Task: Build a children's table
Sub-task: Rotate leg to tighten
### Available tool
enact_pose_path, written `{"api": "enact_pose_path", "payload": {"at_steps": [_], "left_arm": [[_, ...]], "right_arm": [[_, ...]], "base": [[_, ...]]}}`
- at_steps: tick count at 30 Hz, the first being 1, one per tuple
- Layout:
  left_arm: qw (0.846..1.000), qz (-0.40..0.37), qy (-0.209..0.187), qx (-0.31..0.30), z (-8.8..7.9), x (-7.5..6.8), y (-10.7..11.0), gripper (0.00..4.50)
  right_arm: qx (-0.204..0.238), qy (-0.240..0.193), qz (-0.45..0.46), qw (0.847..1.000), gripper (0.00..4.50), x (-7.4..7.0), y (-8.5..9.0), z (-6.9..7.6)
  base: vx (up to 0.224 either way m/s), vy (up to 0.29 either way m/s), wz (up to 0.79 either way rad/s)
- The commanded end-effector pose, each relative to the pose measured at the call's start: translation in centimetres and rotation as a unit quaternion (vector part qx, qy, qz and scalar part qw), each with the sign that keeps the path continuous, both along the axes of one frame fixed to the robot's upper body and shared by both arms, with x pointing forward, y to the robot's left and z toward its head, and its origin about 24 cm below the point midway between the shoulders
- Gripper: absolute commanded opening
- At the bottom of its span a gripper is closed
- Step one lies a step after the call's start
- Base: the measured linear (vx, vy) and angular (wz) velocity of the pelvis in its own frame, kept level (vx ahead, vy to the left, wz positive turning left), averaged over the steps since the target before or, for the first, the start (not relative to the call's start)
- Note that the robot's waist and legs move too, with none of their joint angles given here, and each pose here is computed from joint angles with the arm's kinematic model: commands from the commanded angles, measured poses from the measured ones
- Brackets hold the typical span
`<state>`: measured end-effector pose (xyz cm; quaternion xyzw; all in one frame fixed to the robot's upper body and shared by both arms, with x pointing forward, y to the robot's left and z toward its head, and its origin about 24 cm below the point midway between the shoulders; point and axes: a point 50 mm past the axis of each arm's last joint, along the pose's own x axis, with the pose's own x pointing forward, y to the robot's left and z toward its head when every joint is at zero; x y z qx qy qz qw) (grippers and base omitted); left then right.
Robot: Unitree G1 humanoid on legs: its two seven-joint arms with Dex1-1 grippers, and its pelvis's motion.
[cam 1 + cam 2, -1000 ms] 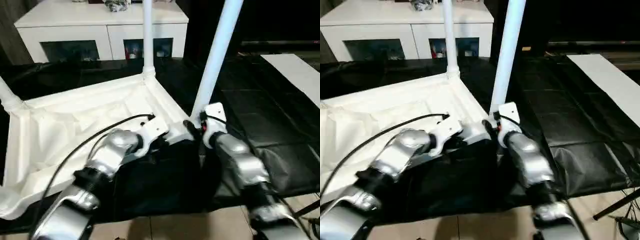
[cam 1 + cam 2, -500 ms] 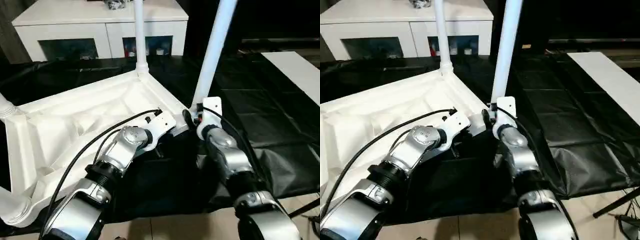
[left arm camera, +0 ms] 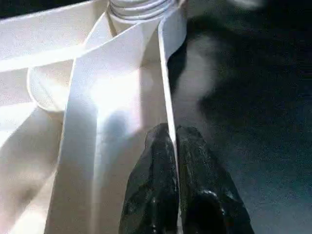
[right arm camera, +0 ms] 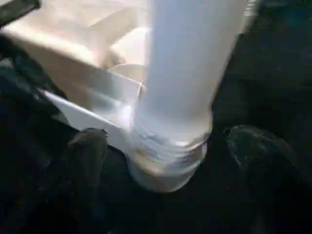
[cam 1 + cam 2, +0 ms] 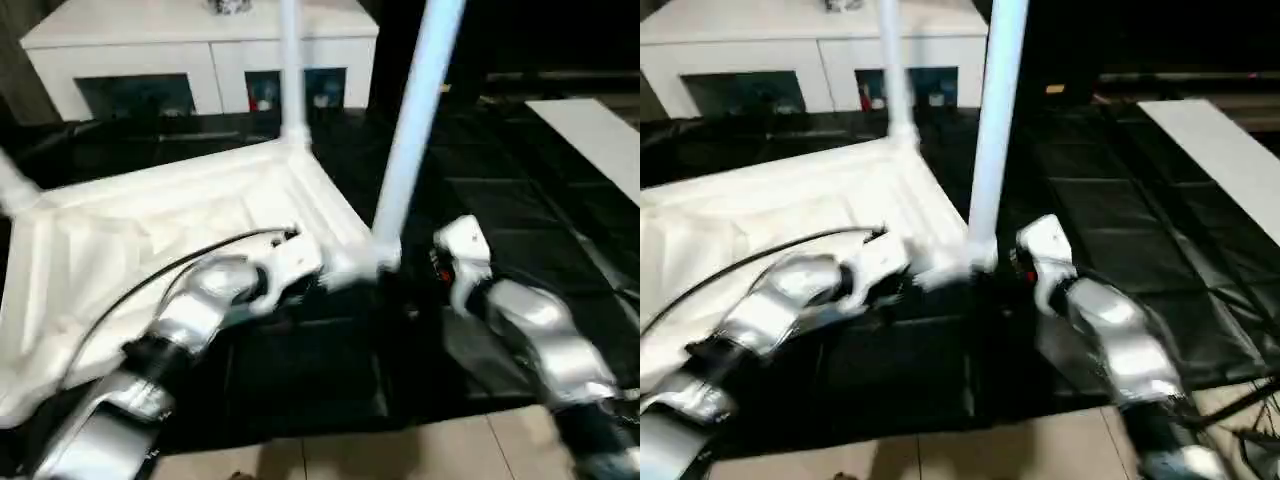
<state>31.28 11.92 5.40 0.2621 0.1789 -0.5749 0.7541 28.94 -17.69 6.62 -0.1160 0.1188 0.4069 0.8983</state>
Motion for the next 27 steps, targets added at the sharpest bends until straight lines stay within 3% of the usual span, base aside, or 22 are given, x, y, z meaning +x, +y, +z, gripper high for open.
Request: {"api": "enact_pose_path", "payload": {"at_steps": [1, 12, 27], "left_arm": [[0.998, -0.069, 0.006, -0.011, 0.9, -0.8, -1.3, 0.0], [0.998, -0.067, 0.005, 0.016, 1.2, -0.5, 0.3, 0.0], [0.997, -0.069, 0.015, 0.022, 1.2, -0.6, 0.9, 0.0]], "right_arm": [[0.009, 0.001, 0.05, 0.999, 4.32, -0.3, 0.6, 0.8], [-0.041, 0.021, 0.1, 0.994, 4.16, -0.2, 0.0, 0.4], [-0.031, 0.025, 0.106, 0.994, 2.9, 0.3, 0.1, 0.3]], "base": [[0.0, 0.0, 0.0], [0.0, 0.0, 0.0], [0.0, 0.0, 0.0]]}}
